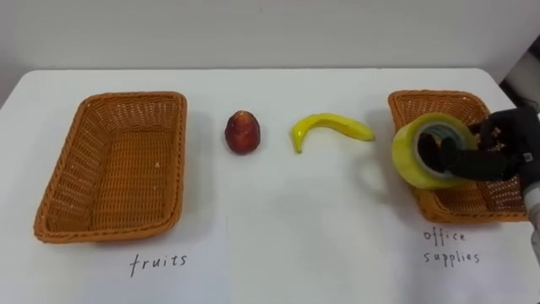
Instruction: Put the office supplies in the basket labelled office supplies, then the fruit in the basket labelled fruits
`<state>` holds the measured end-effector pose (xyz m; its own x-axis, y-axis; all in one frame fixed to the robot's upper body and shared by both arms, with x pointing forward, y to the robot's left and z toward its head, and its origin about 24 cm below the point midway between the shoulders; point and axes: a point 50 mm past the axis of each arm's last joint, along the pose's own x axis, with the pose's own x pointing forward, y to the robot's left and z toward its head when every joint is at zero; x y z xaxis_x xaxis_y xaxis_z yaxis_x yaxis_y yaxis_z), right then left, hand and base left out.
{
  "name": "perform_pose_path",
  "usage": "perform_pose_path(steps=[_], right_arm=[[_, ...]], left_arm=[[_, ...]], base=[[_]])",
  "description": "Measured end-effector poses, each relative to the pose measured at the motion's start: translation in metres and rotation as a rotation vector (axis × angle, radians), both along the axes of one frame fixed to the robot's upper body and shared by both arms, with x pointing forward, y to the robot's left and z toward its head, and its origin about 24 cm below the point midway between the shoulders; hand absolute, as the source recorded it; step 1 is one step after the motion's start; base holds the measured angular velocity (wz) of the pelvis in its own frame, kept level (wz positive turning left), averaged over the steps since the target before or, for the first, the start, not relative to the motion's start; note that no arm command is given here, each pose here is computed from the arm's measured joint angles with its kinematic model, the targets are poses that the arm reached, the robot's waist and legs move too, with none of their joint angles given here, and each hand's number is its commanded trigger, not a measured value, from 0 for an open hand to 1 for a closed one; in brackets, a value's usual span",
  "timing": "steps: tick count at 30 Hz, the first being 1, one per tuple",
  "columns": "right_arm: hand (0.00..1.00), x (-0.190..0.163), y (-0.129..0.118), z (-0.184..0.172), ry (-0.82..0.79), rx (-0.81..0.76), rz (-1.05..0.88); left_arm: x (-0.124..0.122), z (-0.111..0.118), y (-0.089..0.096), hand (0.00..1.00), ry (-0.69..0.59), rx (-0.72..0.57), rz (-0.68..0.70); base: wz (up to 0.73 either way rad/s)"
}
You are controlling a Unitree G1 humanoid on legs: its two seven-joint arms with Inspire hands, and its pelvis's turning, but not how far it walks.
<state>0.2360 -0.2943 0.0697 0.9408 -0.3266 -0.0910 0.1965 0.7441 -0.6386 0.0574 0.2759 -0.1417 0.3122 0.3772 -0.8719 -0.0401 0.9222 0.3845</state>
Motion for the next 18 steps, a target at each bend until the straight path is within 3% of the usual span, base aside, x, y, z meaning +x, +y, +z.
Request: perform_pose_path(steps=[3, 4, 5, 6, 7, 18], right_arm=[[0.96, 0.000, -0.001, -0.003, 0.011, 0.003, -0.005], [0.59, -0.001, -0.002, -0.004, 0.017, 0.004, -0.008], [0.53, -0.001, -0.002, -0.004, 0.018, 0.005, -0.009], [0.11, -0.001, -0.002, -0.005, 0.019, 0.005, -0.009], [0.00, -0.001, -0.002, -0.005, 0.019, 0.005, -0.009], [0.00, 0.000, -0.010, 0.003, -0.008, -0.006, -0.037]], left_arm=[[0.000, 0.000, 0.000, 0.00, -0.001, 0.000, 0.000], [0.000, 0.000, 0.000, 0.00, -0.001, 0.001, 0.000], [0.000, 0.000, 0.000, 0.00, -0.001, 0.001, 0.000], [0.000, 0.000, 0.000, 0.00, 0.000, 0.001, 0.000], [0.000, 0.000, 0.000, 0.00, 0.000, 0.001, 0.000], [-0.004, -0.001, 0.001, 0.00, 0.014, 0.005, 0.006]], base=[[0.00], [0.00], [0.00], [0.00], [0.00], [0.00]])
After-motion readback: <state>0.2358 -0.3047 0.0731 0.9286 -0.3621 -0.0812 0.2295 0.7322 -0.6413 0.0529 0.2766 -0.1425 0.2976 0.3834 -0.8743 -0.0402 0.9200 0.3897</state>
